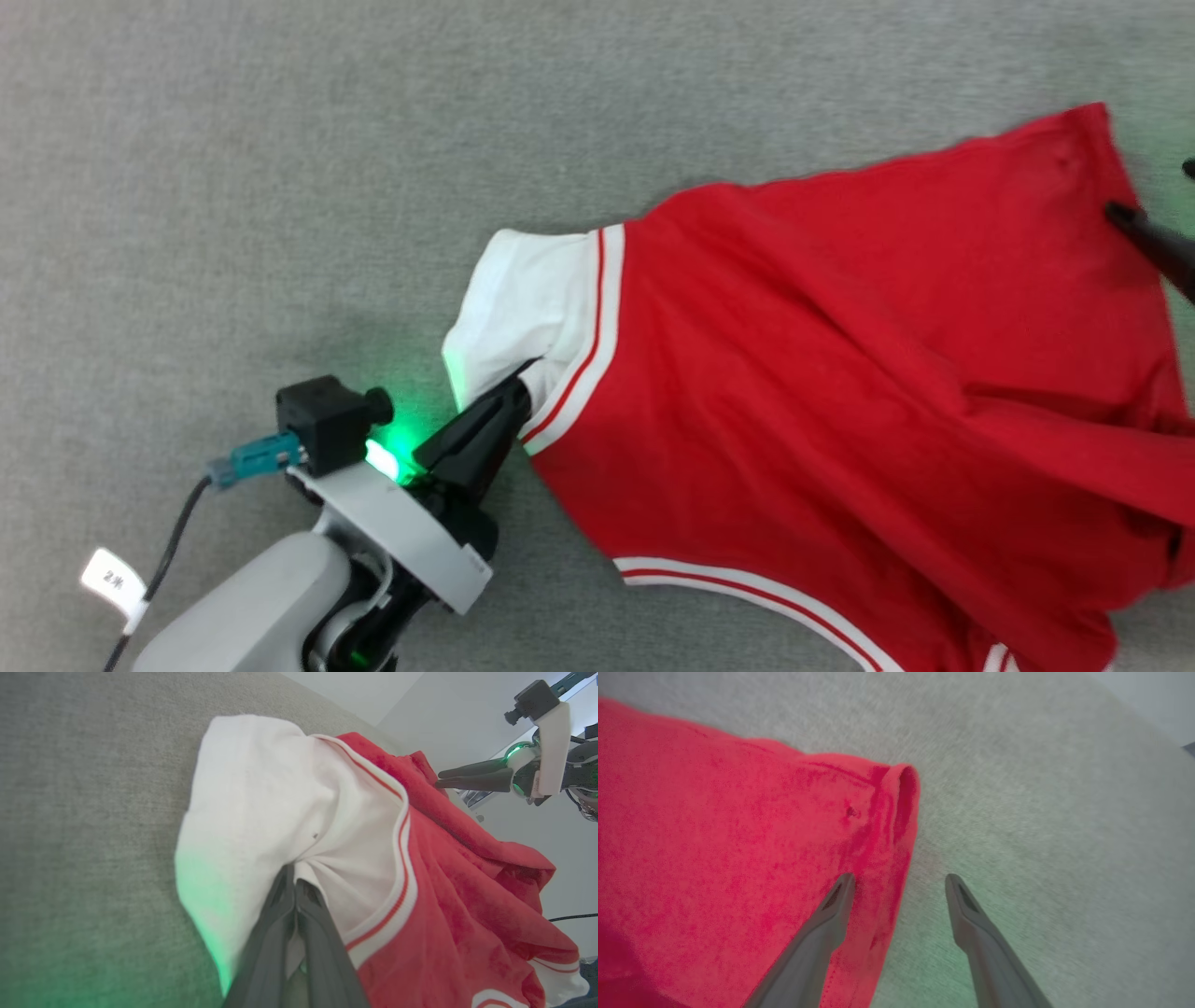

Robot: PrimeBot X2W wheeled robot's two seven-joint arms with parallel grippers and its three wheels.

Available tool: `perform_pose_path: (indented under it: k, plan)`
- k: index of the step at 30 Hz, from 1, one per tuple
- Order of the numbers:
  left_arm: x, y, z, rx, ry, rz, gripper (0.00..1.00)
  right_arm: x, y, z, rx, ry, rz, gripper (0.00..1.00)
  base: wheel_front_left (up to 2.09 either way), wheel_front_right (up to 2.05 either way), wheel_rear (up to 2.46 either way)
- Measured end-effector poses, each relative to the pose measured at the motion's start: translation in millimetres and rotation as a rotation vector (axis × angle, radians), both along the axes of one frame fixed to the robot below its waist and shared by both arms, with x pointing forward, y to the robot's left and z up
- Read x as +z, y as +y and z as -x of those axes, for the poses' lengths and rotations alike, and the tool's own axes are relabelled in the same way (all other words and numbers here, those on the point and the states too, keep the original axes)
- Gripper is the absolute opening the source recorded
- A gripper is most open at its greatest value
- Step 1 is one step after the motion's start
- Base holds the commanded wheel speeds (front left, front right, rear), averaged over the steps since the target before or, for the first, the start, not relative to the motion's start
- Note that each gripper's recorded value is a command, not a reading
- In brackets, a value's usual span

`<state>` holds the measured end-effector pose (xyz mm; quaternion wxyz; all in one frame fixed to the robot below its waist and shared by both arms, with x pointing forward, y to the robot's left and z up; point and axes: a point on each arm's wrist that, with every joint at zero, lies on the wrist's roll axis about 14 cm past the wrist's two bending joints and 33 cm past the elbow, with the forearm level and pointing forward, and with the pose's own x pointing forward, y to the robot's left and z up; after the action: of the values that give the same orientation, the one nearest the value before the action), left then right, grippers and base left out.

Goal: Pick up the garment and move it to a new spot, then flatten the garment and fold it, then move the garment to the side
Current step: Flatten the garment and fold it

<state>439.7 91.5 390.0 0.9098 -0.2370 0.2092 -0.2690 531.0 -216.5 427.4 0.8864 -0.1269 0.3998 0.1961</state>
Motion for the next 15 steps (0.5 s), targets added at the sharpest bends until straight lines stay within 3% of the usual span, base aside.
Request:
perform_pose_path:
  k: [5,6,7,8,15]
  plan:
    - [-4,-1,-3,0.002,0.0,-0.001,0.0,-34,8,-5,0.034,0.088,0.038,1.0,0.0,0.0,0.0]
    - [-5,-1,-3,0.004,0.002,-0.002,0.0,-36,11,-7,0.04,0.094,0.034,0.86,0.0,0.0,0.0]
    - [-6,0,-3,0.005,0.004,-0.001,0.0,-39,12,-8,0.039,0.102,0.023,0.39,0.0,0.0,0.0]
    - [-7,0,-4,0.008,0.006,-0.001,0.0,-41,13,-8,0.039,0.111,0.013,0.0,0.0,0.0,0.0]
    - [1,3,-16,0.028,-0.016,0.02,0.0,-23,25,-27,0.01,0.005,-0.113,0.0,0.0,0.0,0.0]
